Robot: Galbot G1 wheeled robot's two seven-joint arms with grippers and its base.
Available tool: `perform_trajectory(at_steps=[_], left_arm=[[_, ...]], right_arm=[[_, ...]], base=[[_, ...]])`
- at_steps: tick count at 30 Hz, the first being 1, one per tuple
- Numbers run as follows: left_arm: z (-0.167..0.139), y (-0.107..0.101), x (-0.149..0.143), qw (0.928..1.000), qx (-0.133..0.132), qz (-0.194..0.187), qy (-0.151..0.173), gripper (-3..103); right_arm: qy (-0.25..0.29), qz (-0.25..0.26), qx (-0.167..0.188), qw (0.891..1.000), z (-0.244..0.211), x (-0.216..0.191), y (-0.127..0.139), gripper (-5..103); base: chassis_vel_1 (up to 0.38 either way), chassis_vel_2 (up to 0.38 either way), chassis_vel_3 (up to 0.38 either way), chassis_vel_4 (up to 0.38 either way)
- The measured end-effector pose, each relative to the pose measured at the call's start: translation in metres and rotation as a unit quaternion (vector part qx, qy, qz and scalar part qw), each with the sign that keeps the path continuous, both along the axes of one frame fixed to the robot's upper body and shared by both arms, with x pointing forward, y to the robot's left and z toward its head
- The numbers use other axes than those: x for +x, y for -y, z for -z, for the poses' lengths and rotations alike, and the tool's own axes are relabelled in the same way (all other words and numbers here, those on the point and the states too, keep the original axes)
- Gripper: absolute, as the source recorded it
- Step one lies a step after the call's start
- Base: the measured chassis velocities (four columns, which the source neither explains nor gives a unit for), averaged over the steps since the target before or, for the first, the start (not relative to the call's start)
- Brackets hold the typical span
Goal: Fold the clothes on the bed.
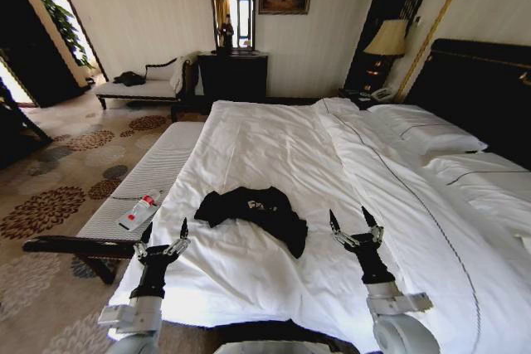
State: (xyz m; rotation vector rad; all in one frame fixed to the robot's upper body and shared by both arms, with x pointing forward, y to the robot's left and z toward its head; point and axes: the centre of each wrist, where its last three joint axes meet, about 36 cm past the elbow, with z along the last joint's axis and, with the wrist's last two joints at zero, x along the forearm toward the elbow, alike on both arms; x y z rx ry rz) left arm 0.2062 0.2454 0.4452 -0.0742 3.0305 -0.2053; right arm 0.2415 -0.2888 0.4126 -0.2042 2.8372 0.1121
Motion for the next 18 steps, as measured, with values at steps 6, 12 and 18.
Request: perform_trajectory(at_steps=[6, 12, 18], left_arm=[[0.0, -0.008, 0.009, 0.9999, 0.016, -0.005, -0.002, 100], [-0.013, -0.036, 0.042, 0.9982, 0.054, 0.019, -0.015, 100], [0.001, -0.066, 0.104, 0.9927, 0.083, 0.052, -0.072, 100]], right_arm=[[0.004, 0.005, 0.007, 1.0, 0.0, 0.003, -0.001, 100], [0.007, 0.009, 0.005, 1.0, 0.002, 0.01, 0.003, 100], [-0.004, 0.01, 0.008, 1.0, 0.013, 0.018, 0.004, 100]], base=[[0.0, 0.0, 0.0, 0.0], [0.0, 0.0, 0.0, 0.0], [0.0, 0.0, 0.0, 0.0]])
